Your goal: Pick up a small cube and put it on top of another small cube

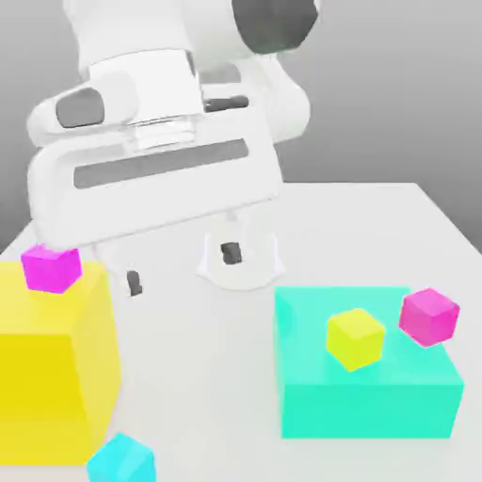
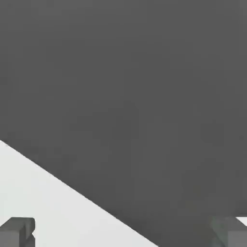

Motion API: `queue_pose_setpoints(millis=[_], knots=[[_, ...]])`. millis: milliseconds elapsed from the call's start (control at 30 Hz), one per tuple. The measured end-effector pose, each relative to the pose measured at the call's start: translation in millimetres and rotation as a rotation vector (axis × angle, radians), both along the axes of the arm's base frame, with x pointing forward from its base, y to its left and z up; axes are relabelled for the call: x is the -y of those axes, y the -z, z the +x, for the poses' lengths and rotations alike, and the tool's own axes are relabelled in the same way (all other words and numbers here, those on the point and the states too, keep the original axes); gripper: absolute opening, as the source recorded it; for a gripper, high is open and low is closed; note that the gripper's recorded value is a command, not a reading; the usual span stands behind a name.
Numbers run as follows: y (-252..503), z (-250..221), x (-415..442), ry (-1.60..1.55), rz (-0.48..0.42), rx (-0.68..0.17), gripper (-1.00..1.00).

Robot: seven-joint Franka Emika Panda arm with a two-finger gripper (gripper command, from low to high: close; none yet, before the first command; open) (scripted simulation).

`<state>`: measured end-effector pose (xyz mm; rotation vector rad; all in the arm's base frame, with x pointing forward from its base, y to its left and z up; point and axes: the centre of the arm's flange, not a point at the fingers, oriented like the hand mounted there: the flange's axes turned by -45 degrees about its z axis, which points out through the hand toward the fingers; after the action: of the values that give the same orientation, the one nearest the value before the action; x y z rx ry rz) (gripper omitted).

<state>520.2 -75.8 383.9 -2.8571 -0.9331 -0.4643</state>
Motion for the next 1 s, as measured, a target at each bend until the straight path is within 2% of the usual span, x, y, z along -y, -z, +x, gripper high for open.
queue_pose_setpoints(millis=[467, 600, 633, 833, 1000], knots=[[173.4, -16.9, 58.9, -0.352, -0.217, -0.202, 0.00], [224.2, -18.5, 64.8, -0.383, -0.241, -0.217, 0.00], [239.1, -19.4, 65.0, -0.383, -0.240, -0.218, -1.00], [246.7, -20.2, 65.0, -0.383, -0.238, -0.221, -1.00], [195.6, -19.7, 64.7, -0.386, -0.239, -0.220, -1.00]])
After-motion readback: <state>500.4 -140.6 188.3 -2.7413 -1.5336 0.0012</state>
